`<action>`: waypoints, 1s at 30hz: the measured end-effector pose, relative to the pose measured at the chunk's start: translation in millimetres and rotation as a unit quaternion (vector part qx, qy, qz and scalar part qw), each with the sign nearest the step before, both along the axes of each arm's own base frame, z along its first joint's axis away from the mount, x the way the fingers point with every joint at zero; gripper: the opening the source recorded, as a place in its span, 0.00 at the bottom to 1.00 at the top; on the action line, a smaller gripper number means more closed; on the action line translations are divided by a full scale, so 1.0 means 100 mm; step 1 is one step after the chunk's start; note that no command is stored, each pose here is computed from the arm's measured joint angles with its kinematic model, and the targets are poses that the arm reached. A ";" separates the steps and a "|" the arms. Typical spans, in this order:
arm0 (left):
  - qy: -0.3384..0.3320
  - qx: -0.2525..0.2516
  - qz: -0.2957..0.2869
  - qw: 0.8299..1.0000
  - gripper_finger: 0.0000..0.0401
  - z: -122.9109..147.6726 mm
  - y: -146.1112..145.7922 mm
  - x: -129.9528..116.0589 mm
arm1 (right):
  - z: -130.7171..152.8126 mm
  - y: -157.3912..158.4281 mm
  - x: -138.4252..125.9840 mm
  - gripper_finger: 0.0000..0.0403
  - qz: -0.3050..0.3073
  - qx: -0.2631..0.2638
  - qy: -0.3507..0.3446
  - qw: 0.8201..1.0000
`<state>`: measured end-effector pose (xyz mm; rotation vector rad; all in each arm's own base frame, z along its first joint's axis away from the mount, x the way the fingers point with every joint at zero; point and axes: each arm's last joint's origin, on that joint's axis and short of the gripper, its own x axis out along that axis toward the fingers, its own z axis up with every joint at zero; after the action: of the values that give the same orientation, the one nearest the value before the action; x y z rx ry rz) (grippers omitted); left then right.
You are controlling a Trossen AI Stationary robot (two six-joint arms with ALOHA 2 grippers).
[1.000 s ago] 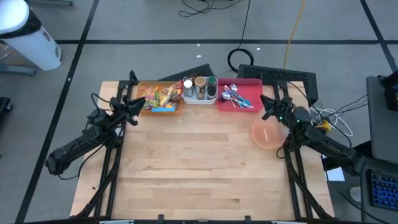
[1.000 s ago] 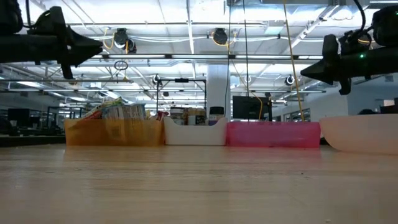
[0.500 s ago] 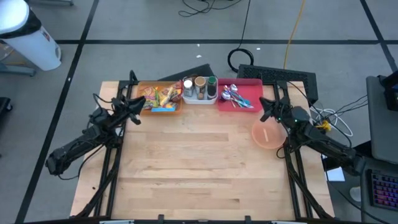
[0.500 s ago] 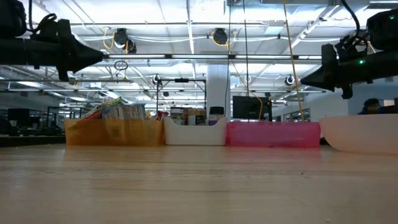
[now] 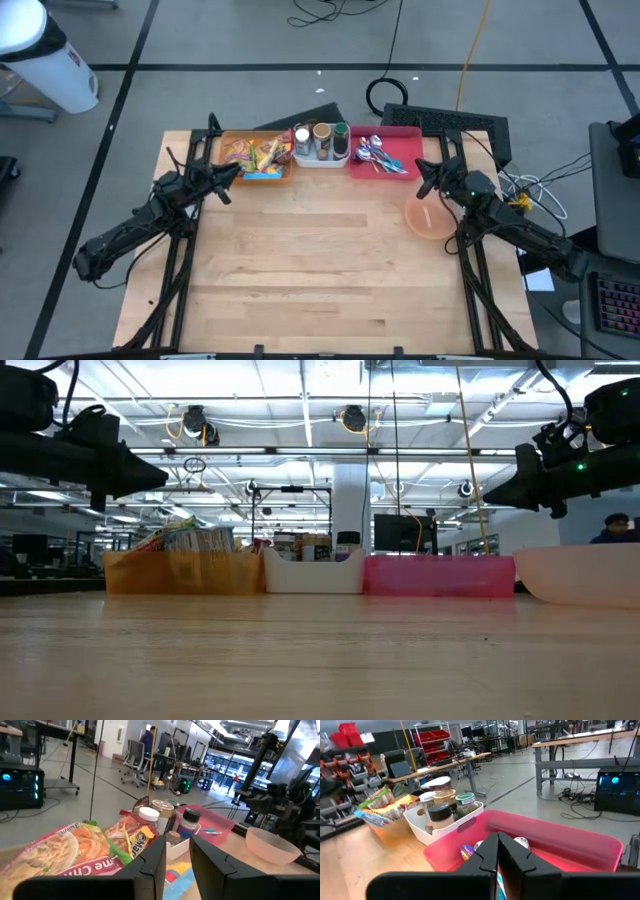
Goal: Pick & Place Food Item
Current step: Return to Home Position
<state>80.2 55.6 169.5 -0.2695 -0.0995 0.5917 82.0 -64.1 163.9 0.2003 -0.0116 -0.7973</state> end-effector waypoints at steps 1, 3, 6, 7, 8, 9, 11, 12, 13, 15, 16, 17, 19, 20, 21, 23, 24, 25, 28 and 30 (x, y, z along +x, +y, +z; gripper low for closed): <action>-0.001 0.000 0.001 1.000 0.22 0.00 0.00 0.00 | 0.00 0.00 0.00 0.01 0.000 -0.001 0.003 1.000; -0.002 -0.001 0.001 1.000 0.22 0.00 0.00 0.00 | 0.00 0.00 0.00 0.01 0.000 0.000 0.004 1.000; -0.003 -0.002 0.001 1.000 0.22 0.00 0.00 0.00 | 0.00 0.00 0.00 0.01 0.000 0.000 0.002 1.000; -0.003 -0.002 0.002 1.000 0.22 0.00 0.00 0.00 | 0.00 0.00 0.00 0.01 0.000 0.000 0.002 1.000; -0.003 -0.003 0.002 1.000 0.22 0.00 0.00 0.00 | 0.00 0.00 0.00 0.01 0.000 0.000 0.001 1.000; -0.003 -0.003 0.001 1.000 0.22 0.00 0.00 0.00 | 0.00 0.00 0.00 0.01 0.000 0.000 0.001 1.000; -0.003 -0.003 0.001 1.000 0.22 0.00 0.00 0.00 | 0.00 0.00 0.00 0.01 0.000 -0.001 -0.001 1.000; -0.005 -0.006 0.001 1.000 0.22 0.00 0.00 0.00 | 0.01 0.00 0.00 0.01 0.000 -0.002 -0.002 1.000; -0.005 -0.006 0.001 1.000 0.22 0.00 0.00 0.00 | 0.01 0.00 0.00 0.01 -0.001 -0.003 -0.003 1.000; -0.005 -0.005 0.002 1.000 0.22 0.00 0.00 0.00 | 0.02 0.00 0.00 0.01 -0.001 -0.007 -0.009 1.000; -0.004 -0.004 0.002 1.000 0.22 0.00 0.00 0.00 | 0.03 0.00 0.00 0.01 -0.001 -0.008 -0.011 1.000; -0.004 -0.004 0.001 1.000 0.22 0.00 0.00 0.00 | 0.03 0.00 0.00 0.01 -0.002 -0.009 -0.013 1.000; -0.004 -0.005 0.002 1.000 0.22 0.00 0.00 0.00 | 0.04 0.00 0.00 0.01 -0.002 -0.011 -0.015 1.000; -0.004 -0.004 0.002 1.000 0.22 0.00 0.00 0.00 | 0.04 0.00 0.00 0.01 -0.002 -0.011 -0.015 1.000; -0.003 -0.004 0.002 1.000 0.22 0.00 0.00 0.00 | 0.04 0.00 0.00 0.01 -0.002 -0.011 -0.015 1.000; -0.003 -0.004 0.002 1.000 0.22 0.00 0.00 0.00 | 0.04 0.00 0.00 0.01 -0.002 -0.011 -0.015 1.000; -0.003 -0.004 0.002 1.000 0.22 0.00 0.00 0.00 | 0.04 0.00 0.00 0.01 -0.002 -0.011 -0.015 1.000; -0.003 -0.004 0.002 1.000 0.22 0.00 0.00 0.00 | 0.04 0.00 0.00 0.01 -0.001 -0.011 -0.015 1.000; -0.003 -0.004 0.002 1.000 0.22 0.00 0.00 0.00 | 0.04 0.00 0.00 0.01 -0.002 -0.012 -0.017 1.000; -0.003 -0.004 0.002 1.000 0.22 0.00 0.00 0.00 | 0.04 0.00 0.00 0.01 -0.002 -0.012 -0.017 1.000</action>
<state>80.1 55.6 169.6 -0.2785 -0.1033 0.5945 82.0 -64.2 167.8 0.1910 -0.0531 -0.7964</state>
